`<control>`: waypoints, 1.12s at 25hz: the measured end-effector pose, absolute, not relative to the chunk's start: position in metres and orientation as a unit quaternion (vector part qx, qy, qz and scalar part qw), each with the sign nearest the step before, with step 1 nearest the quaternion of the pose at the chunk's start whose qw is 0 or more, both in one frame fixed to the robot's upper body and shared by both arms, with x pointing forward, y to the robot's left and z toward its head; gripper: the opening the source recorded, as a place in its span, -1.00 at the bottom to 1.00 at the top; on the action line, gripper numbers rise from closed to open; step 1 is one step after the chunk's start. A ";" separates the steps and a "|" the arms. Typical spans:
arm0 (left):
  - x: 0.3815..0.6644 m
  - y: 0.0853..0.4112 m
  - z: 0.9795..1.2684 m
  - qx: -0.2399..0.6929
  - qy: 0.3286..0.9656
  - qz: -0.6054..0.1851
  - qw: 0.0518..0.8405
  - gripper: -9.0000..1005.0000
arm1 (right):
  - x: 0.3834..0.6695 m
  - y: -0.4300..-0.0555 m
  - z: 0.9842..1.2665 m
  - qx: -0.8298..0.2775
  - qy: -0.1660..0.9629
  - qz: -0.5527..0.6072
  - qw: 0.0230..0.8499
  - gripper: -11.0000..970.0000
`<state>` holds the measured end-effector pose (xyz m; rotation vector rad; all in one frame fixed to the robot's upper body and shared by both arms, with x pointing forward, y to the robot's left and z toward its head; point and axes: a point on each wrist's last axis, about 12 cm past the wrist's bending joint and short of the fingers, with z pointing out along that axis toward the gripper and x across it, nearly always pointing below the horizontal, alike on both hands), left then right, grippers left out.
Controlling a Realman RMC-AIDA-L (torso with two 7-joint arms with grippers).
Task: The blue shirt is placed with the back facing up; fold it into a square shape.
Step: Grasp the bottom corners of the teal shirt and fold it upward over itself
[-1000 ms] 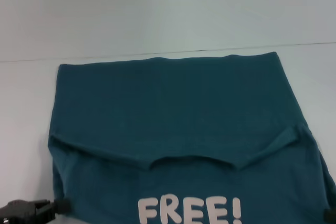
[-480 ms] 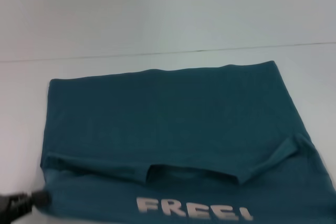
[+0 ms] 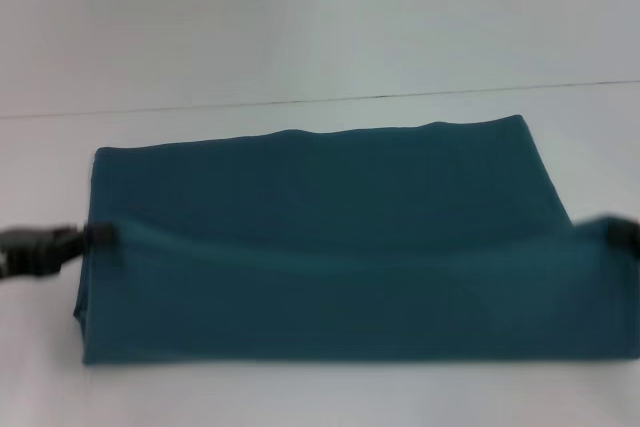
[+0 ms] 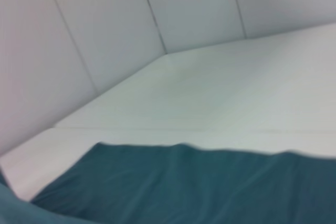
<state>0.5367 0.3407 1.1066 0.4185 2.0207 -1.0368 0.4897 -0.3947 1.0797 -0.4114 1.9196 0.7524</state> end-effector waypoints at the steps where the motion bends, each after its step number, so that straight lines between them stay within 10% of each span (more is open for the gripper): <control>1: 0.546 0.339 1.109 0.163 0.802 -0.401 0.411 -0.92 | 0.500 -0.393 1.082 -0.170 0.794 0.300 0.501 -0.90; 11: 0.620 0.318 1.119 0.099 0.822 -0.297 0.476 -0.89 | 0.587 -0.355 1.090 -0.154 0.804 0.218 0.531 -0.90; 28: 0.657 0.295 1.126 0.082 0.818 -0.216 0.526 -0.85 | 0.633 -0.322 1.096 -0.132 0.790 0.139 0.582 -0.90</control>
